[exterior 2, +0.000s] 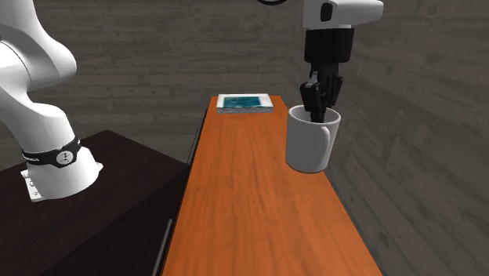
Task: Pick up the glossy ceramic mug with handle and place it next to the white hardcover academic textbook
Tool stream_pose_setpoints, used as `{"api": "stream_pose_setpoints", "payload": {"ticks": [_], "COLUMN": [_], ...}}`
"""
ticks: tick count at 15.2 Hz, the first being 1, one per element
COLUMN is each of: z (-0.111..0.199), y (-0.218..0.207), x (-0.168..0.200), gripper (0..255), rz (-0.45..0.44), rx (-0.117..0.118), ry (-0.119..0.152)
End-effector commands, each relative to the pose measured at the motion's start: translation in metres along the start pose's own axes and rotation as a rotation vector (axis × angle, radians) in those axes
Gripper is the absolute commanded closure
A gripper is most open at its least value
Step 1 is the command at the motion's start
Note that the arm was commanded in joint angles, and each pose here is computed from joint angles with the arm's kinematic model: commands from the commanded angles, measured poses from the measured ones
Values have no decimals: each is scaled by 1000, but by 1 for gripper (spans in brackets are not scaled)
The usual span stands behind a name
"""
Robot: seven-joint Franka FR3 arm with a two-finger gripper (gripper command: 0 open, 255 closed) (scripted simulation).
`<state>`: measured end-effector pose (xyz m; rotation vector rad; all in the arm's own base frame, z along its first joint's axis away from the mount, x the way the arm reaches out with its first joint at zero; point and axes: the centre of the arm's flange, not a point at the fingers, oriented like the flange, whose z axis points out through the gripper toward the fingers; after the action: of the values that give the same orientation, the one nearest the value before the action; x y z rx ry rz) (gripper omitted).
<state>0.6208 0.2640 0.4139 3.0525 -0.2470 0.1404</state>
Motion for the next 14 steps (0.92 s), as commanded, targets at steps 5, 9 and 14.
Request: {"api": "stream_pose_setpoints", "payload": {"ticks": [5, 9, 14], "z": [-31, -50, -58], "y": [3, 4, -23], "x": [2, 4, -55], "gripper": [255, 255, 255], "rz": [0, 0, 0], "rx": [0, 0, 0], "ry": [0, 0, 0]}}
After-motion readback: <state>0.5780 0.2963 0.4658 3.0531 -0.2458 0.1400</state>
